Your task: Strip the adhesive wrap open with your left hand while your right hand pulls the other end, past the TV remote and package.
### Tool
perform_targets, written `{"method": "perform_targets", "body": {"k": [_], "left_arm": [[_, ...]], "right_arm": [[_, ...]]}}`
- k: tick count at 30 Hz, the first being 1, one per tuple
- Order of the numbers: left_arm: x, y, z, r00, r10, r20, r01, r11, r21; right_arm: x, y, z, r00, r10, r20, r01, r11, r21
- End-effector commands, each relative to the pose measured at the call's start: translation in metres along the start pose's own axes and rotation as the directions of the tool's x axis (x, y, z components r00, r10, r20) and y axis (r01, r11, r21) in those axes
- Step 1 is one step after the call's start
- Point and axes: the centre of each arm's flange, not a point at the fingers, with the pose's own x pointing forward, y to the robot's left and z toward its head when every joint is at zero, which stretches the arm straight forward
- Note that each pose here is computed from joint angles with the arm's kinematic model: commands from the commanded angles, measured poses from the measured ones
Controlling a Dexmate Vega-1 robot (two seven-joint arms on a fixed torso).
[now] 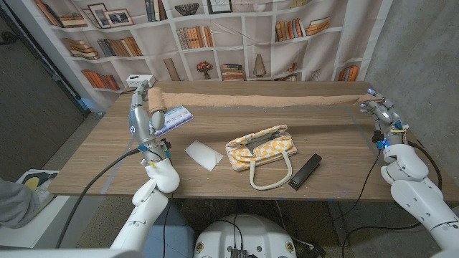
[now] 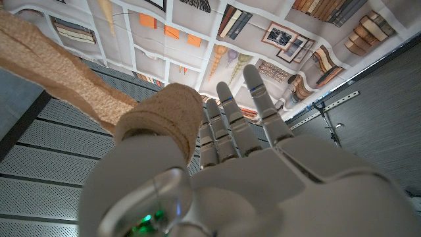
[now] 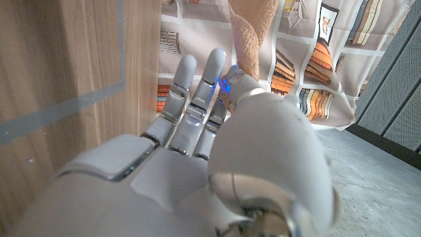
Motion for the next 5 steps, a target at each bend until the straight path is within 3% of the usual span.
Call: {"method": "perform_targets", "body": {"k": [1, 5], "left_arm": [[-0.0022, -0.003, -0.0041, 1.0, -0.002, 0.001, 0.002, 1.0, 0.006], [-0.0042, -0.0036, -0.0055, 1.0, 0.0, -0.005, 0.0, 1.0, 0.0]], "right_arm": [[-0.0007, 0.0056, -0.0024, 1.0, 0.013, 0.002, -0.013, 1.0, 0.005], [0.0002, 0.0077, -0.0031, 1.0, 0.018, 0.007, -0.019, 1.0, 0.012]]}}
